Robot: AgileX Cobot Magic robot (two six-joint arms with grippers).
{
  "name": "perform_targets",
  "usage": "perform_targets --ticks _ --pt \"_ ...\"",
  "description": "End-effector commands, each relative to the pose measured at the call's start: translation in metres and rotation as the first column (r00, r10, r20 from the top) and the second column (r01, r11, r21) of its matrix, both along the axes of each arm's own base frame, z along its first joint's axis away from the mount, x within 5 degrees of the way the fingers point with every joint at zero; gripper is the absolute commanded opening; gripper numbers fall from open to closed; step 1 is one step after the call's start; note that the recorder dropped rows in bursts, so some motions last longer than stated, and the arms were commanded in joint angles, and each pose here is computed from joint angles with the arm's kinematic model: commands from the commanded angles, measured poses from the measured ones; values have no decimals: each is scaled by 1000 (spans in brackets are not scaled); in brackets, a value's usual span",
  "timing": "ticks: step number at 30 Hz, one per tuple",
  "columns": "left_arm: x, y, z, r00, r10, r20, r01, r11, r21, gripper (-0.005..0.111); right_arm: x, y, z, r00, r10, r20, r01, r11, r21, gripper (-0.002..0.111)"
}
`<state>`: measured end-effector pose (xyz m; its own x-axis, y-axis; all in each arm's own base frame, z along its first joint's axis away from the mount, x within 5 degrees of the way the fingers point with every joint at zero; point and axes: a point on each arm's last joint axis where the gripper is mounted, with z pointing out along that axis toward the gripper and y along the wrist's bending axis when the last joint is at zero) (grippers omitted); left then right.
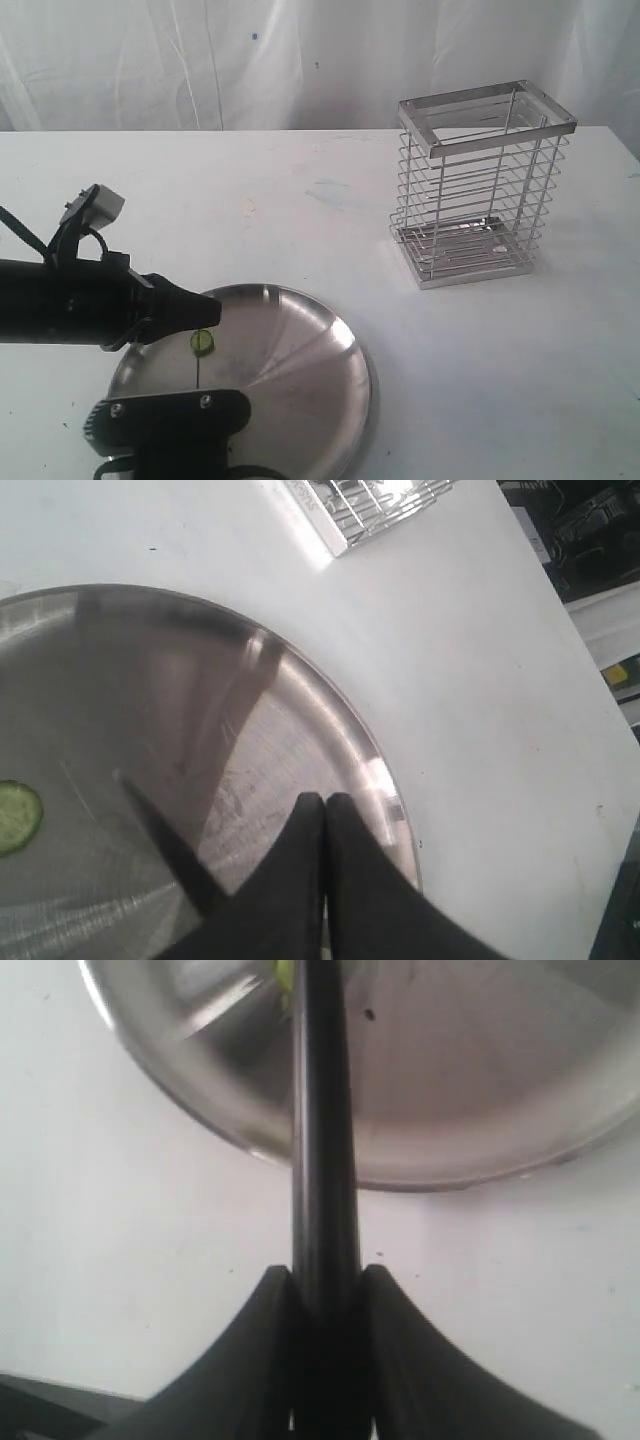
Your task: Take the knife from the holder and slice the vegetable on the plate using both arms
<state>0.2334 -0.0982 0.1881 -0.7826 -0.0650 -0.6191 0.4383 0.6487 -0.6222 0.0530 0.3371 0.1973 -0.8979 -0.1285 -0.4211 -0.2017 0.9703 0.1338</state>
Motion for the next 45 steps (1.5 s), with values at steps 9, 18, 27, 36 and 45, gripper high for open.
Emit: perform_targets --ticks 9,18,27,36,45 --pt "1 1 2 1000 17 16 -17 1000 20 0 -5 6 -30 999 -24 -47 21 998 -59 0" --pt "1 2 2 1000 23 15 -23 1000 20 0 -3 7 -29 1000 6 -11 -6 999 -52 0" --pt "1 2 2 1000 23 15 -23 1000 20 0 -3 10 -28 1000 -5 -6 5 1000 -8 0" --pt "1 2 2 1000 22 17 -22 1000 21 0 -6 13 -38 998 -24 -51 24 1000 -8 0" --pt "-1 0 3 1000 -7 18 7 1000 5 0 -7 14 -45 997 -49 -66 48 999 -18 0"
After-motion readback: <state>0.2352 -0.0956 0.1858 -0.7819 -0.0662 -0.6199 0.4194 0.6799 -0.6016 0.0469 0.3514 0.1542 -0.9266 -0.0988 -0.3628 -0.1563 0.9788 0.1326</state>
